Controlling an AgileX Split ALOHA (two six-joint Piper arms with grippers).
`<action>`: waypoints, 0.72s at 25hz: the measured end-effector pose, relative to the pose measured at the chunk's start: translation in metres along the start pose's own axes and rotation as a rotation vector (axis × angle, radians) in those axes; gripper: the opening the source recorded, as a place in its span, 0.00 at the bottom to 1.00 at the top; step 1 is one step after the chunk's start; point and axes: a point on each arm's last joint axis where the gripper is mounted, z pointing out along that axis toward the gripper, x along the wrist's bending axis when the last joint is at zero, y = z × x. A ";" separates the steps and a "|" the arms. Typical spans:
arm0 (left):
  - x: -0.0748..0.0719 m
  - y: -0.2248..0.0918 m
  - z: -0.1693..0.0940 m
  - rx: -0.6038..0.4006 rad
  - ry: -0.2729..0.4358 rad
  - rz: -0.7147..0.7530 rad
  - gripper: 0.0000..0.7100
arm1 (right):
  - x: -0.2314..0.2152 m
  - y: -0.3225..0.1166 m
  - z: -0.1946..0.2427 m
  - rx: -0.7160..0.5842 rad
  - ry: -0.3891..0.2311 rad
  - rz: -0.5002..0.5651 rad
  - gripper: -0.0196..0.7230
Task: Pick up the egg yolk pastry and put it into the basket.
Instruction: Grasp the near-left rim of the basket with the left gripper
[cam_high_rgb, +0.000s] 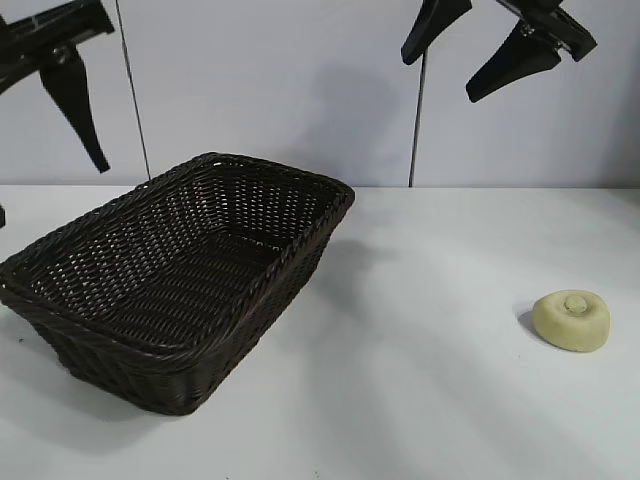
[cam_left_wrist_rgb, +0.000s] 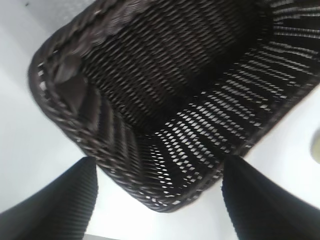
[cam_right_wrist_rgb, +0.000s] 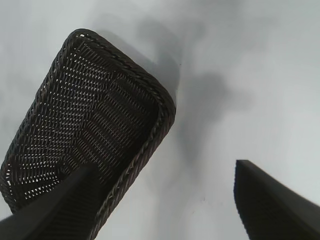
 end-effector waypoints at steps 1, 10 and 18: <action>0.002 0.000 0.003 -0.006 -0.003 -0.014 0.72 | 0.000 0.000 0.000 0.000 0.000 0.000 0.75; 0.020 -0.009 0.028 -0.015 -0.045 -0.179 0.72 | 0.000 0.000 0.000 0.000 0.000 0.000 0.75; 0.020 -0.010 0.033 -0.036 -0.099 -0.212 0.72 | 0.000 0.000 0.000 0.000 -0.001 0.000 0.75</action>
